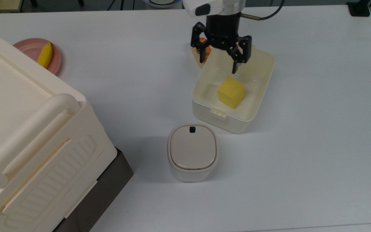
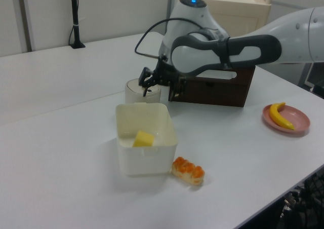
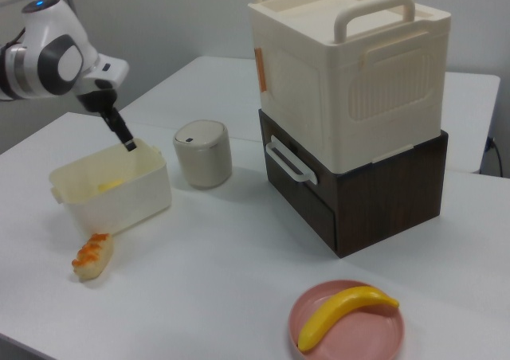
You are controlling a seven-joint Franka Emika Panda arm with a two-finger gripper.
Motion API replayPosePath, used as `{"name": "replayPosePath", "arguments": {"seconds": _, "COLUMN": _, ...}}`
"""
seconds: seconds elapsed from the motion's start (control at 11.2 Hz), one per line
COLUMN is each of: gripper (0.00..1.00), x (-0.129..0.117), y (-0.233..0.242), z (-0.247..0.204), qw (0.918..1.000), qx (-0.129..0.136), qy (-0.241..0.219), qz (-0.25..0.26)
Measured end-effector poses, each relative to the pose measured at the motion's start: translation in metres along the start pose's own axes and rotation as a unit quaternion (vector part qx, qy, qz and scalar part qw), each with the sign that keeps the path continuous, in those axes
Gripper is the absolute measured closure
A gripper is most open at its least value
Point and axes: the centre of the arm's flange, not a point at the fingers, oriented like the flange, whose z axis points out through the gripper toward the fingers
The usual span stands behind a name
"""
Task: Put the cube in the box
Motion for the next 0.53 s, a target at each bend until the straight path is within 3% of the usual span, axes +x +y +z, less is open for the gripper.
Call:
{"name": "replayPosePath", "arguments": {"seconds": 0.09, "gripper": 0.00, "x": 0.012, "y": 0.016, "z": -0.007, "qw": 0.9990, "qx": -0.027, "qy": -0.003, "qz": -0.037}}
{"name": "replayPosePath", "arguments": {"seconds": 0.27, "gripper": 0.00, "x": 0.030, "y": 0.051, "z": -0.028, "qw": 0.9861, "qx": -0.076, "qy": -0.046, "qz": -0.140}}
{"name": "replayPosePath", "arguments": {"seconds": 0.36, "gripper": 0.00, "x": 0.044, "y": 0.068, "z": -0.046, "qw": 0.9832, "qx": -0.083, "qy": -0.056, "qz": -0.152}}
{"name": "replayPosePath", "arguments": {"seconds": 0.53, "gripper": 0.00, "x": 0.070, "y": 0.092, "z": -0.078, "qw": 0.9855, "qx": -0.085, "qy": -0.048, "qz": -0.140}}
